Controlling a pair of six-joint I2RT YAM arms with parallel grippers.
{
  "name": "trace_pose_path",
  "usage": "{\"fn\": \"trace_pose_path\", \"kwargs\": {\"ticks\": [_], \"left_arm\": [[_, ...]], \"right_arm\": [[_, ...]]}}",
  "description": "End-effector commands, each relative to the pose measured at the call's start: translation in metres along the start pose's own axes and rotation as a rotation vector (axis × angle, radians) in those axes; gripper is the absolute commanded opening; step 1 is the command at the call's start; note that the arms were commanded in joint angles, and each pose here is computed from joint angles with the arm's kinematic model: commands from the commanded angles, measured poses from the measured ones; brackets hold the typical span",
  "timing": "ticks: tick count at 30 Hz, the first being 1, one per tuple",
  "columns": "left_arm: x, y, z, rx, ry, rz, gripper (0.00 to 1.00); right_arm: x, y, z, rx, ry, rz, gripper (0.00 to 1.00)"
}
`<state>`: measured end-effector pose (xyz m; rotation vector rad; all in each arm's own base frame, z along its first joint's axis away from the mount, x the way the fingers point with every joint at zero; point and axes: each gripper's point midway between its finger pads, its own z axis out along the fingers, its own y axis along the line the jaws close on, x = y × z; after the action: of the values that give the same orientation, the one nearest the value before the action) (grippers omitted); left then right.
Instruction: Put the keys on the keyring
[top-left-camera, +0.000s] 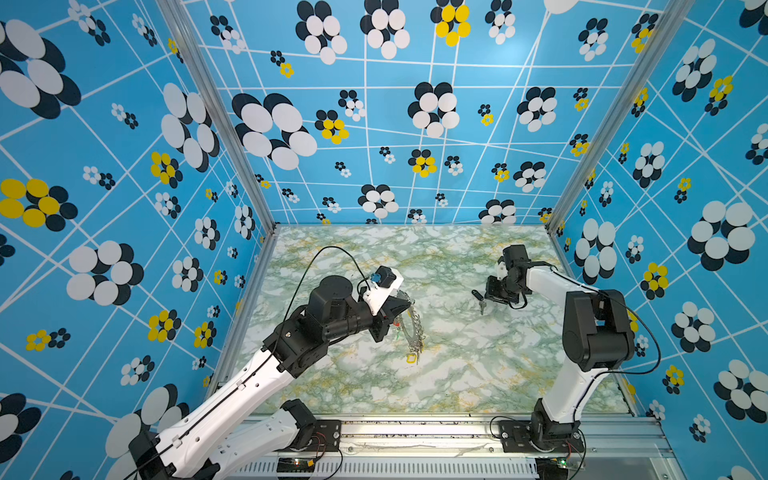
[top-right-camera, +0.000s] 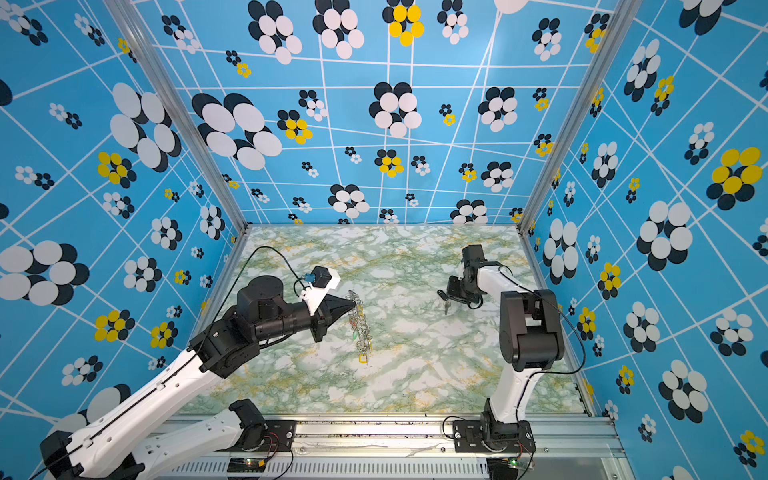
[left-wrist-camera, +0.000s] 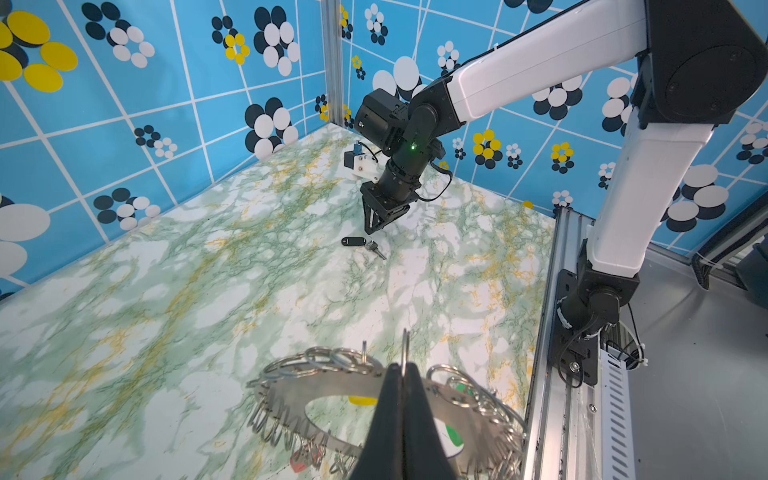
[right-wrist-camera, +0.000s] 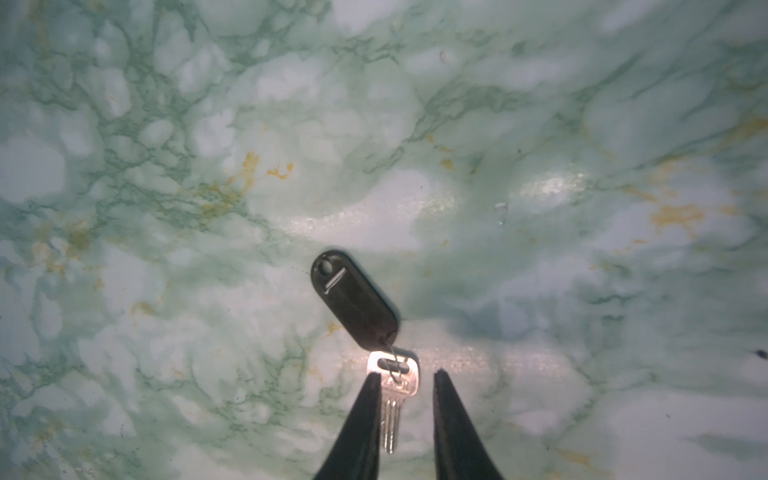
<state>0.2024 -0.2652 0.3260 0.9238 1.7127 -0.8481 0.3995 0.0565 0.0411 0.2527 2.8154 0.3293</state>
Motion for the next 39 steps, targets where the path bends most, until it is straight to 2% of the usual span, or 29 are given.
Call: {"fn": "trace_pose_path", "kwargs": {"ticks": [1, 13, 29, 34, 39], "left_arm": [[-0.017, -0.005, -0.008, 0.004, -0.061, 0.029, 0.00], [-0.018, -0.004, -0.008, -0.001, -0.059, 0.031, 0.00], [-0.018, -0.003, -0.010, -0.008, -0.058, 0.033, 0.00], [-0.019, -0.004, -0.010, -0.008, -0.060, 0.038, 0.00], [-0.023, -0.004, -0.010, -0.006, -0.066, 0.043, 0.00]], "right_arm": [[-0.003, 0.006, 0.000, -0.033, 0.012, 0.003, 0.25], [0.007, 0.000, 0.017, -0.014, 0.065, 0.016, 0.23], [0.004, 0.004, 0.022, -0.041, 0.065, 0.025, 0.10], [0.001, 0.005, 0.015, -0.039, 0.044, 0.023, 0.00], [0.000, 0.012, -0.010, -0.053, 0.000, 0.003, 0.00]]}}
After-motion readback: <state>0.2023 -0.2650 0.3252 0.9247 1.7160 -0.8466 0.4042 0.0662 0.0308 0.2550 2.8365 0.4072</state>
